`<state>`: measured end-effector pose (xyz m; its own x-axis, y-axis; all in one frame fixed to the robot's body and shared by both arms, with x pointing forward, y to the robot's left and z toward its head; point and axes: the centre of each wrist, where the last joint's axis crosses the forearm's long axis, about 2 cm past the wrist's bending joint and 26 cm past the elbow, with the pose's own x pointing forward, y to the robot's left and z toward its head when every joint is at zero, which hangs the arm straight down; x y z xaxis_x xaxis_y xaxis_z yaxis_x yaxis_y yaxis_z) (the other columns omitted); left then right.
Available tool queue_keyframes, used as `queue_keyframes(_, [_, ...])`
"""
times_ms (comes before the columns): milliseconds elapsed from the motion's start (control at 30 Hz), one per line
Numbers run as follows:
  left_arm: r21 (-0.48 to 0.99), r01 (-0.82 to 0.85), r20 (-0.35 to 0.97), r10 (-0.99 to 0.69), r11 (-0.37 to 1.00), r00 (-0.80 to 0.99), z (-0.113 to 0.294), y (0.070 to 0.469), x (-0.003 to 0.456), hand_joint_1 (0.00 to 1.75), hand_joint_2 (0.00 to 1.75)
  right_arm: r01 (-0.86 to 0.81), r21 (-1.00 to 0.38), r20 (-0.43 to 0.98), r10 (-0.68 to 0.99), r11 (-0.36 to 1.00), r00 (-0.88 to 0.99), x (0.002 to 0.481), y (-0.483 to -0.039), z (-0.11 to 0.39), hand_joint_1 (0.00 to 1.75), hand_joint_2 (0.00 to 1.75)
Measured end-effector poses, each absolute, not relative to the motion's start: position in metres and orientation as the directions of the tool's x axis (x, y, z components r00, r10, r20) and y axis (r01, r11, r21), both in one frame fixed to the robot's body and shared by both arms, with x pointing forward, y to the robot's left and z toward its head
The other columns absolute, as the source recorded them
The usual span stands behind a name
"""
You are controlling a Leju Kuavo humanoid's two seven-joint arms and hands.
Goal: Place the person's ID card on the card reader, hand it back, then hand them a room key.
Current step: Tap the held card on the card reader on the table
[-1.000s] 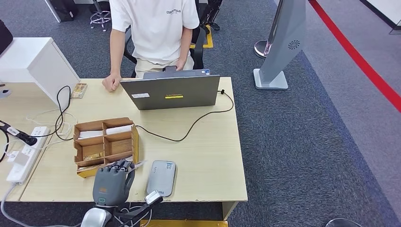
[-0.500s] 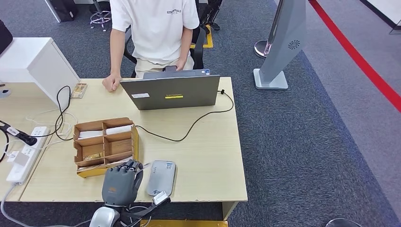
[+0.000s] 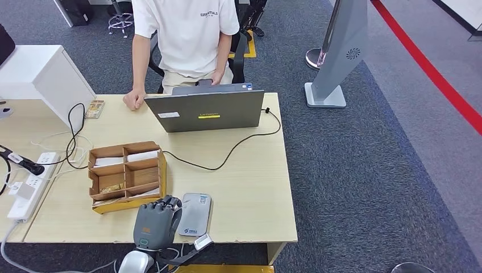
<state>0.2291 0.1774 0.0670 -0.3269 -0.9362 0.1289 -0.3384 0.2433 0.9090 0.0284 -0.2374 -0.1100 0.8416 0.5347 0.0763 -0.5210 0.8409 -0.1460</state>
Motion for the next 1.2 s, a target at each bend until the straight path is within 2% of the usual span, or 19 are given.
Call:
queue_keyframes(500, [0.914, -0.326, 0.134, -0.938, 0.242, -0.32, 0.064, 0.177, 0.228, 1.75, 1.75, -0.523, -0.144, 0.072, 0.536, 0.84, 0.841, 0.028, -0.237, -0.11, 0.0, 1.75])
queue_keyframes(933, [0.945, -0.209, 0.189, -0.942, 0.251, -0.278, 0.035, 0.18, 0.216, 1.75, 1.75, -0.539, -0.119, 0.03, 0.546, 0.834, 0.837, 0.024, -0.233, -0.11, 0.0, 1.75])
queue_keyframes(1200, [0.946, -0.2, 0.195, -0.941, 0.255, -0.277, 0.033, 0.18, 0.215, 1.75, 1.75, -0.542, -0.12, 0.028, 0.549, 0.832, 0.835, 0.024, -0.233, -0.11, 0.0, 1.75])
